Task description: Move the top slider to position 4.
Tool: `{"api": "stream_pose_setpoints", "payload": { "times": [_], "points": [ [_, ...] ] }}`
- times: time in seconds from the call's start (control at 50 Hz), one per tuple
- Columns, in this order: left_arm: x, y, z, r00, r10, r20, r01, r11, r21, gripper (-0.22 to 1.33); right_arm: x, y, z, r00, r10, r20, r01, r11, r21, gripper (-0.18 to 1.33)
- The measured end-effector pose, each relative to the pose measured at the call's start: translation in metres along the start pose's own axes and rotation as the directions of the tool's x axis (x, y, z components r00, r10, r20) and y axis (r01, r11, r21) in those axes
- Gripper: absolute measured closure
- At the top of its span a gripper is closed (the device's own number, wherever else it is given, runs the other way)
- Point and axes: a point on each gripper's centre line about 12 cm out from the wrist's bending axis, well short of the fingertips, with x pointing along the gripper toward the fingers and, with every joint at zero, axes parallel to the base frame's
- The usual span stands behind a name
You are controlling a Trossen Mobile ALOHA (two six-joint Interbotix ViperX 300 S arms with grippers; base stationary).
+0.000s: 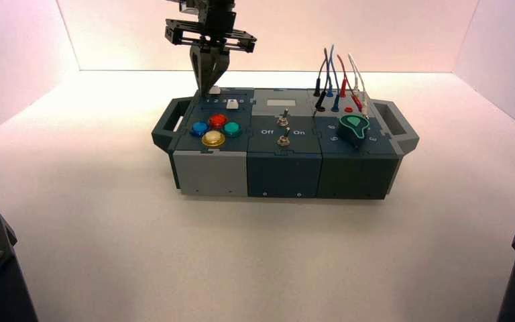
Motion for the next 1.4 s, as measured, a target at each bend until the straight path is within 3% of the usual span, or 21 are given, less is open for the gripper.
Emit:
{"api": "stream_pose_setpoints", "payload": {
  "times": [1.04, 1.26, 1.4],
  "points": [
    [0.000, -0.001, 0.000, 1.000, -0.004, -0.001, 0.004, 1.000, 0.004, 1.27, -0.004, -0.005, -0.002, 1.000, -0.016, -0.010, 0.016, 0.9999, 0.001, 1.29],
    [0.000, -0.002, 0.000, 1.000, -0.005, 0.000, 0.005, 1.000, 0.004, 1.27, -0.010, -0.033, 0.000, 0.999, -0.037, -0.004, 0.037, 0.9984, 0.041, 1.29],
    [0.000, -0.002, 0.000, 1.000, -0.005, -0.001, 0.005, 1.000, 0.007, 1.27, -0.012, -0.039, 0.000, 0.999, -0.041, -0.004, 0.041, 0.9978, 0.052, 1.29]
  ]
}}
